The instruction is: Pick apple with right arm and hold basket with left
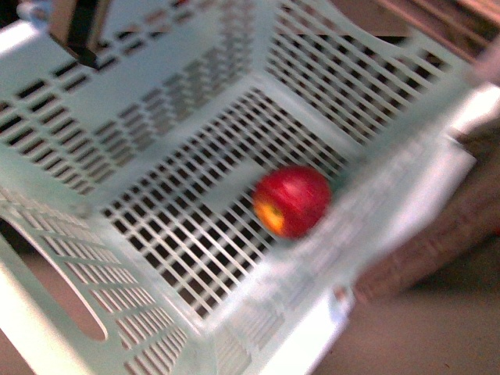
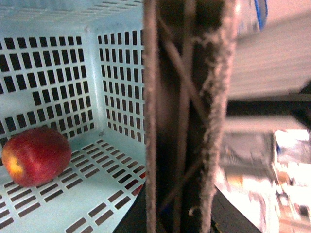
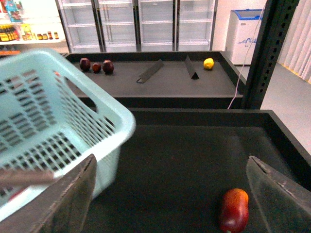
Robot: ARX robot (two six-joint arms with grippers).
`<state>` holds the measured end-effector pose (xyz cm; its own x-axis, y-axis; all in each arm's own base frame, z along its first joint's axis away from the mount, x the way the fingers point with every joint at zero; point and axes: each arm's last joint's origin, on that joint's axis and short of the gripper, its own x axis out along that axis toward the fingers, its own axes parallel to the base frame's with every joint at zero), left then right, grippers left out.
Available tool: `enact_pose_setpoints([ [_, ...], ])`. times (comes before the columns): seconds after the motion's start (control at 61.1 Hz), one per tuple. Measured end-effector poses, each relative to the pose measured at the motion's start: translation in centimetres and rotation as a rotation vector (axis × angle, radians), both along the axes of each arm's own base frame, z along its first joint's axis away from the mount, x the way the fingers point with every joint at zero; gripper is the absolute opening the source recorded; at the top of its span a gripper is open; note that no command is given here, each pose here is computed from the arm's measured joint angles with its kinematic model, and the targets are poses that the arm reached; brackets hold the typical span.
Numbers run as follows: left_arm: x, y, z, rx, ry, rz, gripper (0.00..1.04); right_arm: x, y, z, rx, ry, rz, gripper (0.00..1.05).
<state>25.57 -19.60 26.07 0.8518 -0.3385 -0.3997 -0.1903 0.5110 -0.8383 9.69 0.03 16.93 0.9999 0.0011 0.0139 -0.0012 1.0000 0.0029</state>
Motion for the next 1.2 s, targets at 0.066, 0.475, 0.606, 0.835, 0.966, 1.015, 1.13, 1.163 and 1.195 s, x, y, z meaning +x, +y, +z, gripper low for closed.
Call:
enact_pose_setpoints([
  [0.066,0.5,0.5,0.0,0.039,-0.032,0.097,0.06,0.0,0.0,0.0,0.000,0.001,0.000,0.96],
  [0.475,4.0,7.8,-2.0,-0.132,0.061,0.321,0.06,0.0,0.0,0.0,0.000,0.001,0.000,0.96],
  [0.606,4.5,10.3,-3.1,-0.132,0.095,0.389,0.06,0.0,0.0,0.0,0.000,0.001,0.000,0.96],
  [0.835,4.7,13.2,-6.6,-0.137,0.178,0.461,0.06,0.0,0.0,0.0,0.000,0.001,0.000,0.96],
  [0.966,4.6,13.5,-8.3,-0.189,0.224,0.474,0.06,0.0,0.0,0.0,0.000,0.001,0.000,0.96],
  [1.015,4.5,13.6,-8.7,-0.212,0.231,0.486,0.06,0.0,0.0,0.0,0.000,0.001,0.000,0.96],
  [1.13,4.6,13.7,-9.2,-0.231,0.251,0.504,0.06,0.0,0.0,0.0,0.000,0.001,0.000,0.96],
  [1.163,4.5,13.7,-9.4,-0.231,0.257,0.507,0.06,0.0,0.0,0.0,0.000,0.001,0.000,0.96],
  [1.195,4.5,13.8,-9.6,-0.230,0.265,0.509,0.06,0.0,0.0,0.0,0.000,0.001,0.000,0.96],
])
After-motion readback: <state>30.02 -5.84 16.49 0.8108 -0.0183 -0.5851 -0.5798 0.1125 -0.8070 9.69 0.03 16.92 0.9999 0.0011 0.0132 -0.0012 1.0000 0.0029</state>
